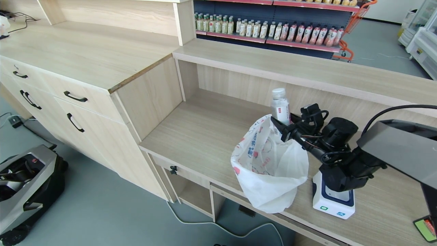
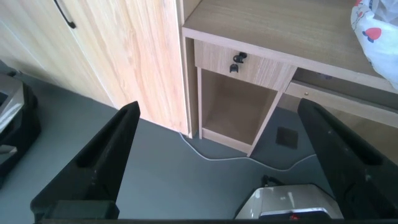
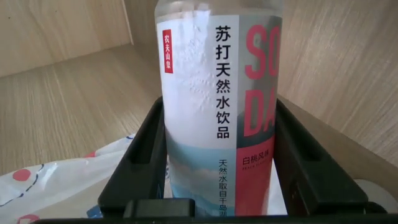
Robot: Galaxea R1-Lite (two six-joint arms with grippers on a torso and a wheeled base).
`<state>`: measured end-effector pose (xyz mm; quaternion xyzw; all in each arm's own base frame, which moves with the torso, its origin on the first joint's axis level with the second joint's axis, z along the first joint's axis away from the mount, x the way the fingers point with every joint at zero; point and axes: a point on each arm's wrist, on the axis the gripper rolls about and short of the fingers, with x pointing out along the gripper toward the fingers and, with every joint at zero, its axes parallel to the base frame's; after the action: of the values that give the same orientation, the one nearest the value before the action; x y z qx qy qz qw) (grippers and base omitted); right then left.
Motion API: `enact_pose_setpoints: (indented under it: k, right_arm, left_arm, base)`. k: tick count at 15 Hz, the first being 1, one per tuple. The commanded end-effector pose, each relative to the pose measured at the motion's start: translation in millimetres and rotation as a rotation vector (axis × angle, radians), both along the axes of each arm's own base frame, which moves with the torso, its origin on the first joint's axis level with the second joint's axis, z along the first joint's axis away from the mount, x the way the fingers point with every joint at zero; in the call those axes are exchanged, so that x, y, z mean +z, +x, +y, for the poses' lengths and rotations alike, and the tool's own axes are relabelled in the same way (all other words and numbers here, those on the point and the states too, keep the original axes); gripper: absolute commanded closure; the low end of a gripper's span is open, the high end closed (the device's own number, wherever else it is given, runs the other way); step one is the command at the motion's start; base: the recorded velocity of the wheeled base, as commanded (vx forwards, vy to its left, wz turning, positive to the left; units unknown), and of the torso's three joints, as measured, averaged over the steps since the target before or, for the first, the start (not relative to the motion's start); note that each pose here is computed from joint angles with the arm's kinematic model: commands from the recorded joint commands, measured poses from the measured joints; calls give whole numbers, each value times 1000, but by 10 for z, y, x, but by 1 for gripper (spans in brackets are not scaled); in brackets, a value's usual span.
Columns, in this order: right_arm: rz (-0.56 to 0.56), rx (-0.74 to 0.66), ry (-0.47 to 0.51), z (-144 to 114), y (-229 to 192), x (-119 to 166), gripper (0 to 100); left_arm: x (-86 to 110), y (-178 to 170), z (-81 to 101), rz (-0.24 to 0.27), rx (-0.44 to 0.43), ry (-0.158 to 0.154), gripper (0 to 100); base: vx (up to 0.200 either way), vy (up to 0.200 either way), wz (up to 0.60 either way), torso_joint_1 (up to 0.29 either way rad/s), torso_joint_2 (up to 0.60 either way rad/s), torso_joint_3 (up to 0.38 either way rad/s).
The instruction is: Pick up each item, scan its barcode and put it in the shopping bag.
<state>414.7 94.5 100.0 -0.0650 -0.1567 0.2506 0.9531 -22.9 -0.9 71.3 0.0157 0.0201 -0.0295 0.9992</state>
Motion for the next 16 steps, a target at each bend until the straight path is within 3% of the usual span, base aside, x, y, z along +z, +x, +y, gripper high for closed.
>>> enact_pose_setpoints:
  k: [1, 4, 7, 16]
  right_arm:
    - [1, 14, -2, 77, 77, -103, 100]
    - [-4, 29, -11, 150, 91, -137, 100]
    - [22, 14, -41, 138, 222, -426, 100]
    - [4, 16, -47, 205, 445, -719, 100]
  left_arm:
    - [0, 1, 0, 2, 0, 0, 0]
    - [0, 1, 0, 2, 0, 0, 0]
    - [0, 1, 0, 2, 0, 0, 0]
    - [0, 1, 0, 2, 0, 0, 0]
  base:
    - [0, 0, 0, 0, 0, 0]
    - [0, 0, 0, 0, 0, 0]
    - [0, 0, 0, 0, 0, 0]
    - [0, 0, 0, 0, 0, 0]
